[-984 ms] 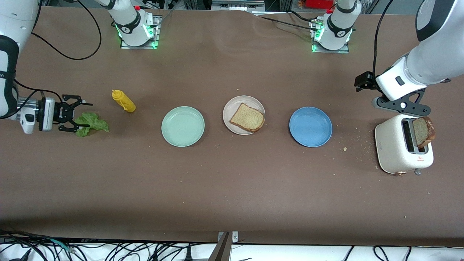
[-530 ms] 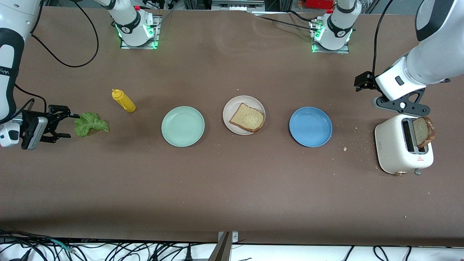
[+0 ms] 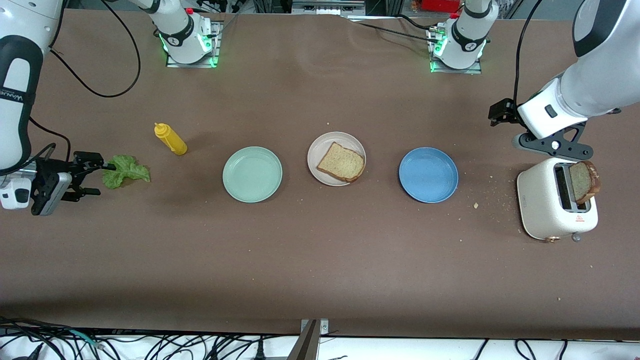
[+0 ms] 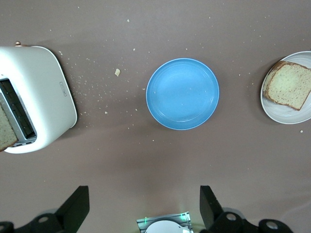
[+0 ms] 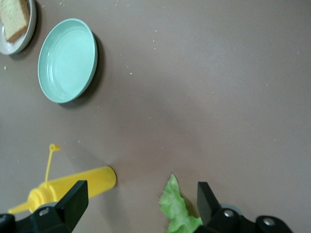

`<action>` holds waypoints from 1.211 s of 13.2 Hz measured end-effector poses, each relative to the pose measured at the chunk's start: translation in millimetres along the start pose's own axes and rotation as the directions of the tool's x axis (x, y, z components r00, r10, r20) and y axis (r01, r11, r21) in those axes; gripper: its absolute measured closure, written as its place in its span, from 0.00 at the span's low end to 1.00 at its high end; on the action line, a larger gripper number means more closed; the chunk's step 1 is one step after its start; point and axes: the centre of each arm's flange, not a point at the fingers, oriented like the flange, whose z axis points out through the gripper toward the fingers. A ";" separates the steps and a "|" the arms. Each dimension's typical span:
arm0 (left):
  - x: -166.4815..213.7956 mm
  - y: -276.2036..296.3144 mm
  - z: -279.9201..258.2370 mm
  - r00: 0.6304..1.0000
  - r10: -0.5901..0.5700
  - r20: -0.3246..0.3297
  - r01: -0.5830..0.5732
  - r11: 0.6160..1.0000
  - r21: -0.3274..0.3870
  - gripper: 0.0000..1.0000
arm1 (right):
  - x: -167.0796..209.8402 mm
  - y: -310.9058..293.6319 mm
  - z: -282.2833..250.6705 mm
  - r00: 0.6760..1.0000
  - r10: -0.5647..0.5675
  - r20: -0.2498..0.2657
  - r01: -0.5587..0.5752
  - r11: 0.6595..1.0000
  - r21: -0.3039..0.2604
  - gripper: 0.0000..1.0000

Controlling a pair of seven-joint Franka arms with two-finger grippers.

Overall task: Make sandwich in beige plate with both arms
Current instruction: 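Lower the right gripper onto the green lettuce leaf and grasp it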

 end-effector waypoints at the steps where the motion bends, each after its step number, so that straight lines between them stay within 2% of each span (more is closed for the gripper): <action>1: 0.0 0.0 0.0 1.000 0.000 0.000 0.000 1.000 0.000 0.00 | 2.9 -1.6 0.4 1.000 0.028 0.002 -0.028 1.000 -0.001 0.00; 5: 0.0 0.0 0.0 1.000 0.000 0.000 0.000 1.000 0.000 0.00 | 11.2 -6.2 0.1 0.997 0.077 0.009 -0.077 0.997 -0.008 0.00; 7: 0.0 -0.4 0.0 1.000 -0.001 0.000 0.001 1.000 0.000 0.00 | 12.0 -5.9 0.3 0.995 0.092 0.043 -0.091 0.995 -0.040 0.00; 10: -0.1 -1.5 0.0 1.000 -0.003 0.000 0.003 1.000 0.000 0.00 | 29.9 -3.9 7.5 0.980 0.130 0.151 -0.096 0.972 -0.214 0.00; 11: -0.1 -1.5 0.0 1.000 -0.003 0.000 0.003 1.000 0.000 0.00 | 40.1 -5.7 14.9 0.975 0.144 0.170 -0.094 0.958 -0.272 0.00; 13: -0.1 -1.5 0.0 1.000 -0.003 0.000 0.003 1.000 0.000 0.00 | 42.5 -4.9 34.4 0.975 0.167 0.148 -0.107 0.932 -0.347 0.00; 16: -0.1 -1.4 0.0 1.000 -0.002 0.000 0.002 1.000 0.000 0.00 | 4.5 6.7 77.7 0.975 0.195 0.109 -0.137 0.909 -0.394 0.00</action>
